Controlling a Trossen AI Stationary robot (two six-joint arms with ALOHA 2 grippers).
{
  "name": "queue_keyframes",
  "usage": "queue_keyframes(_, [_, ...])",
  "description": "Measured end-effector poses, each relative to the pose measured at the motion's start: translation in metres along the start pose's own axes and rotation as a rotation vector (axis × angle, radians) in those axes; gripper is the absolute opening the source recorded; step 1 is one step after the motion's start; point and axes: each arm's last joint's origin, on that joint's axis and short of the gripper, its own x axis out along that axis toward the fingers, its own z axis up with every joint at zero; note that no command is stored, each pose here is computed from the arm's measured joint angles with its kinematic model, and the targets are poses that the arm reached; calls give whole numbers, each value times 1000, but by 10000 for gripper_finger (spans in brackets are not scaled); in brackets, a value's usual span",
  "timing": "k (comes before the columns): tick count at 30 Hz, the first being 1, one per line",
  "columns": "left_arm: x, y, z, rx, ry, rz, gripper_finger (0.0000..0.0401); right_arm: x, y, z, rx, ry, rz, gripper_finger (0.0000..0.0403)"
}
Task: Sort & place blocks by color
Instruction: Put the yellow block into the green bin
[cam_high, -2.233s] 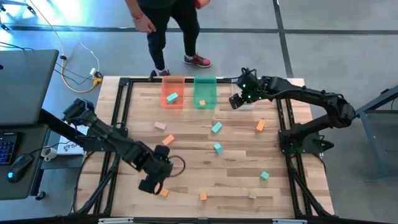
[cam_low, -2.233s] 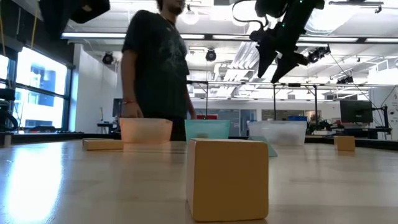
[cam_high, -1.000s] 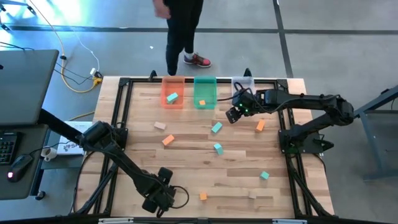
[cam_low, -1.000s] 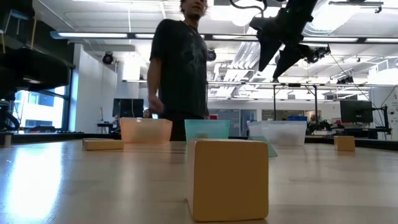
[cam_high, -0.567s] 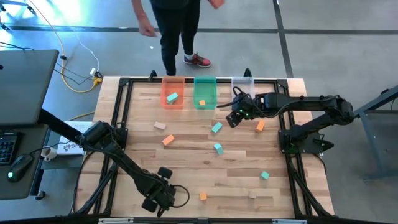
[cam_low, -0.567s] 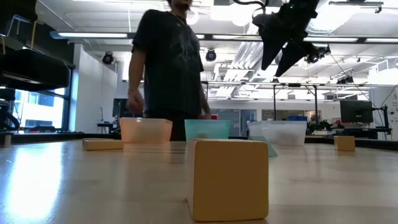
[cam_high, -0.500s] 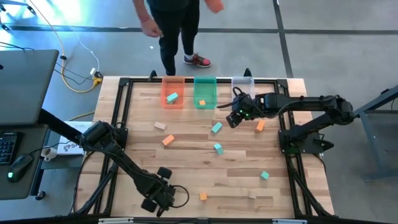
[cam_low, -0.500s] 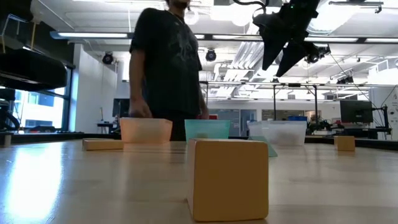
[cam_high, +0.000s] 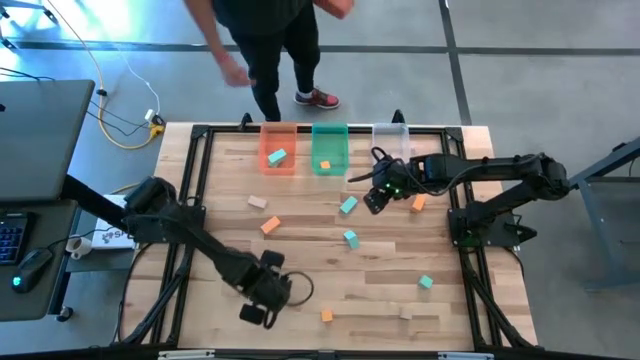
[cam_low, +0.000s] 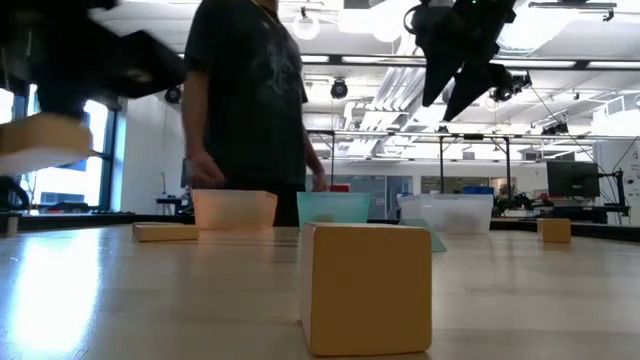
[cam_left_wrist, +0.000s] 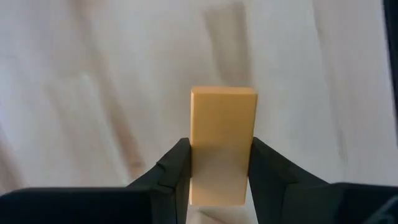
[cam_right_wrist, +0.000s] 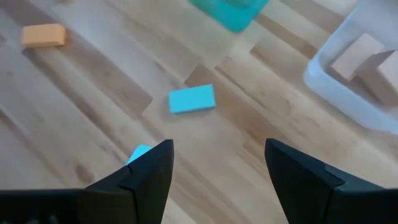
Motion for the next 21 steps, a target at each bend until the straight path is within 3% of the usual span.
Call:
queue_keyframes(8, [-34, 50, 10, -51, -125, 23, 97, -1, 10, 6, -113, -20, 154, 239])
queue_keyframes(15, [-57, 97, 14, -104, -226, -16, 97, -5, 24, 16, -296, -120, 355, 239])
queue_keyframes(21, [-67, 137, 13, -168, -290, -67, 97, -10, 32, 25, -443, -249, 439, 239])
